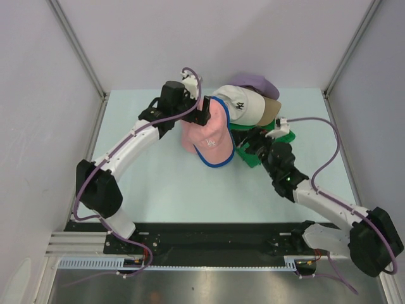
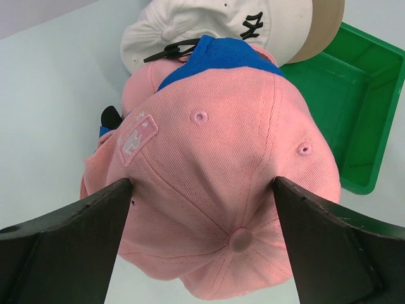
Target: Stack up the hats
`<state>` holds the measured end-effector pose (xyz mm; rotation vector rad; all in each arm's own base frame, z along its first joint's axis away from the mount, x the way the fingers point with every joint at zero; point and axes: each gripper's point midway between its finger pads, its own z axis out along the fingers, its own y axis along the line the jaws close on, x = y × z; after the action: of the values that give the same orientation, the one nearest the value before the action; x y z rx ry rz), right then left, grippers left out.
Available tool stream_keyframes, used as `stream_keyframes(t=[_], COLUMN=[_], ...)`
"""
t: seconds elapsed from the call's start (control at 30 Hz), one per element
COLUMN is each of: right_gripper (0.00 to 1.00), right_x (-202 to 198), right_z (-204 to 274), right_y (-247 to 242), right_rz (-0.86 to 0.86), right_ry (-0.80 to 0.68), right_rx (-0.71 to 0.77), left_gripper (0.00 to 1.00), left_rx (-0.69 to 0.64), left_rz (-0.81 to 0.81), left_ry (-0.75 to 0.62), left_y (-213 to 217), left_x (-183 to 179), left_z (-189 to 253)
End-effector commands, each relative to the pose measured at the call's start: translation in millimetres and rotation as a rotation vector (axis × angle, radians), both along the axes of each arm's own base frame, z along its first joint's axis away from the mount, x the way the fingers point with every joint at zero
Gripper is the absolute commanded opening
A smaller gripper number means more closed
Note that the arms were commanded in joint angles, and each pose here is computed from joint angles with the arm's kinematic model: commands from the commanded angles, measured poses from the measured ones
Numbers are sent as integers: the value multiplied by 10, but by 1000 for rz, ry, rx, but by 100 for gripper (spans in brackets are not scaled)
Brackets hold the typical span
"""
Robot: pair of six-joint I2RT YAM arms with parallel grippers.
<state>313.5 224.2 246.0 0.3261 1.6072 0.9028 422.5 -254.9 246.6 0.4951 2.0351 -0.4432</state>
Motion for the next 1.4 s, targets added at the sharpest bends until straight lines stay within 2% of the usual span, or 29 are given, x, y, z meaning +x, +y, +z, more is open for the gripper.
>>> stream_keyframes(t=[0.0, 0.03, 0.07, 0.1, 0.13, 0.27, 0.4, 0.93, 1.03, 1.07, 1.2, 1.27, 1.37], right_gripper=[74, 73, 72, 69, 68, 65, 66, 65, 54, 43, 21, 14, 12], right_x=[233, 251, 329, 407, 436, 660, 902, 1242, 1267, 1275, 1353, 1386, 1477], right_z=[285, 445, 382, 409, 549, 605, 494, 358, 315, 296, 161, 88, -50], right_y=[195, 294, 341, 325, 378, 449, 486, 598, 603, 600, 531, 490, 436], right_rz=[242, 310, 337, 344, 375, 424, 464, 567, 568, 565, 508, 488, 445], right_ry=[-122, -169, -168, -184, -237, -272, -252, -272, -259, -253, -195, -166, -104], right_rx=[-168, -169, -188, -193, -189, -201, -186, -135, -130, -130, -146, -147, -143], left_gripper=[99, 99, 99, 99, 99, 100, 100, 100, 100, 100, 100, 100, 100], left_rx=[-25, -27, -29, -25, -27, -42, -44, 14, 17, 18, 29, 38, 52], left_rz=[-38, -41, -37, -32, -35, -40, -41, -24, -30, -31, -15, -2, 15], left_ry=[-51, -57, -63, -61, -66, -109, -123, -81, -69, -66, -56, -55, -51], left_y=[-66, -66, -51, -35, -34, -7, 13, 92, 77, 70, 87, 113, 145], left_x=[-75, -94, -94, -101, -113, -166, -192, -201, -196, -190, -164, -155, -130], left_z=[156, 177, 194, 176, 190, 334, 393, 271, 232, 218, 162, 152, 109])
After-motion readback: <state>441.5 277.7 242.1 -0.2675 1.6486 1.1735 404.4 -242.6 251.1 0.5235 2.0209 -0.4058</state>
